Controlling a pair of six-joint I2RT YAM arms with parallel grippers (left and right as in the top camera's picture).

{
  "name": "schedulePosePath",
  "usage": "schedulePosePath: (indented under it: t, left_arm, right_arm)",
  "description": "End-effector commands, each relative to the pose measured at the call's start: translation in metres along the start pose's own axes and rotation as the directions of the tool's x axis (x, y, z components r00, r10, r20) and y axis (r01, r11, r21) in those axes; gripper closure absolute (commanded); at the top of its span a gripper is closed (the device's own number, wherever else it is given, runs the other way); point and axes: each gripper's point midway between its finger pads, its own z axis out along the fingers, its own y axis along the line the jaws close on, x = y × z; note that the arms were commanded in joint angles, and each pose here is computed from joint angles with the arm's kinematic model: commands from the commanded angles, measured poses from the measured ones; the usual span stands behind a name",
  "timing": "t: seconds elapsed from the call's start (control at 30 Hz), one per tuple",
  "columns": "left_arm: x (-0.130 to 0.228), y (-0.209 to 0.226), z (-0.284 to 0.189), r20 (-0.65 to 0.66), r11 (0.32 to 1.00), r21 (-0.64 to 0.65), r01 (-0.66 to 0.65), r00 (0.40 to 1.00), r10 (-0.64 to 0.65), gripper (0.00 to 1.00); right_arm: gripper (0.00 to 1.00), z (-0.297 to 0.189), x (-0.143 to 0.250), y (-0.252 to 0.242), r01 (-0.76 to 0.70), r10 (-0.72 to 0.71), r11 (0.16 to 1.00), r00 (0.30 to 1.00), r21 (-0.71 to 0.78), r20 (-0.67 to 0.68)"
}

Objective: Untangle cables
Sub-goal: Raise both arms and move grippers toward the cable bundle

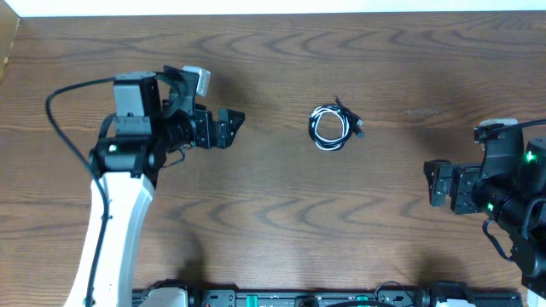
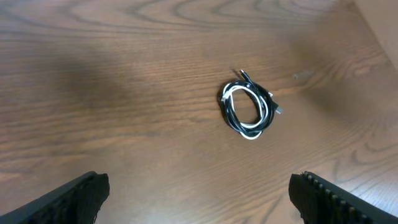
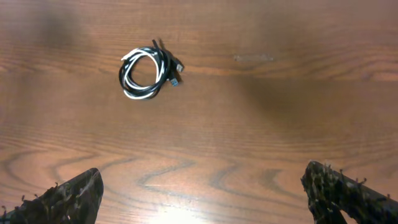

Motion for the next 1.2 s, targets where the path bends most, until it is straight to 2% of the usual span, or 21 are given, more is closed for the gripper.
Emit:
schedulePosePath:
  t: [0.0, 0.3, 0.4, 0.43, 0.47, 0.5, 0.53, 0.57, 0.6, 0.63, 0.7, 0.73, 0.77, 0.87, 0.9, 0.93, 1.03, 1.17]
  left_arm:
    - [0.002, -0.001, 0.008, -0.013, 0.999, 0.038, 0.005, 1.0, -0.004, 0.02]
    - [0.008, 0.002, 0.013, -0.04, 0.999, 0.043, 0.024, 0.999, -0.022, 0.01]
    - [0.015, 0.002, 0.013, -0.067, 0.998, 0.04, 0.041, 0.997, -0.038, 0.1]
    - [0.016, 0.005, 0.013, -0.074, 0.999, 0.022, 0.044, 0.996, -0.043, 0.49]
    - [0.018, 0.008, 0.013, -0.081, 0.999, 0.002, 0.048, 0.996, -0.048, 0.63]
    - [0.022, 0.008, 0.012, -0.095, 0.998, -0.002, 0.056, 0.994, -0.056, 0.63]
    - [0.023, 0.008, 0.012, -0.101, 0.998, -0.002, 0.06, 0.993, -0.06, 0.58]
    - [0.024, 0.008, 0.012, -0.103, 0.998, -0.002, 0.062, 0.993, -0.062, 0.37]
    - [0.025, 0.008, 0.012, -0.106, 0.998, -0.002, 0.063, 0.992, -0.063, 0.22]
    - [0.025, 0.008, 0.012, -0.107, 0.998, -0.002, 0.064, 0.992, -0.064, 0.2]
    - [0.026, 0.008, 0.012, -0.109, 0.998, -0.002, 0.065, 0.992, -0.065, 0.18]
    - [0.026, 0.008, 0.012, -0.109, 0.998, -0.002, 0.065, 0.992, -0.065, 0.16]
    - [0.026, 0.009, 0.012, -0.109, 0.998, -0.005, 0.065, 0.992, -0.065, 0.07]
    - [0.026, 0.011, 0.012, -0.11, 0.996, -0.02, 0.088, 0.99, -0.09, 0.07]
    - [0.027, 0.011, 0.012, -0.111, 0.993, -0.025, 0.111, 0.987, -0.113, 0.07]
    - [0.027, 0.011, 0.012, -0.113, 0.992, -0.028, 0.124, 0.985, -0.127, 0.07]
    - [0.033, 0.011, 0.011, -0.136, 0.99, -0.031, 0.137, 0.981, -0.14, 0.07]
    - [0.035, 0.009, 0.012, -0.145, 0.991, -0.033, 0.133, 0.98, -0.136, 0.07]
  right_arm:
    - [0.01, -0.006, -0.01, 0.001, 0.04, -0.039, 0.999, 0.998, -0.002, 0.043]
    - [0.01, -0.006, -0.014, 0.013, 0.046, -0.041, 0.996, 0.997, -0.071, 0.06]
    - [0.01, -0.006, -0.014, 0.013, 0.045, -0.041, 0.996, 0.997, -0.073, 0.06]
    - [0.01, -0.006, -0.014, 0.014, 0.046, -0.041, 0.996, 0.997, -0.076, 0.06]
    - [0.01, -0.006, -0.014, 0.014, 0.046, -0.041, 0.996, 0.997, -0.079, 0.06]
    - [0.01, -0.007, -0.013, 0.015, 0.047, -0.042, 0.996, 0.997, -0.082, 0.06]
    - [0.01, -0.007, -0.014, 0.015, 0.047, -0.042, 0.995, 0.997, -0.082, 0.06]
    - [0.01, -0.007, -0.014, 0.015, 0.048, -0.043, 0.995, 0.997, -0.082, 0.064]
    - [0.01, -0.006, -0.016, 0.015, 0.049, -0.043, 0.995, 0.997, -0.081, 0.07]
    - [0.01, -0.006, -0.018, 0.015, 0.05, -0.044, 0.995, 0.996, -0.081, 0.076]
    - [0.11, -0.003, -0.022, 0.013, 0.04, -0.034, 0.996, 0.996, -0.077, 0.081]
    - [0.28, -0.001, -0.024, 0.011, 0.035, -0.03, 0.997, 0.996, -0.068, 0.08]
    - [0.39, 0.003, -0.026, 0.008, 0.029, -0.025, 0.998, 0.997, -0.055, 0.077]
    - [0.77, 0.018, -0.033, 0.002, 0.018, -0.016, 0.999, 0.998, -0.035, 0.058]
    - [0.83, 0.023, -0.035, 0.001, 0.016, -0.015, 0.999, 0.999, -0.036, 0.048]
    - [0.83, 0.03, -0.037, 0.0, 0.013, -0.012, 0.999, 0.999, -0.036, 0.036]
    - [0.69, 0.052, -0.041, -0.004, 0.006, -0.006, 0.999, 1.0, -0.038, -0.002]
    - [0.71, 0.081, -0.043, -0.006, 0.013, -0.016, 0.998, 0.998, -0.055, -0.056]
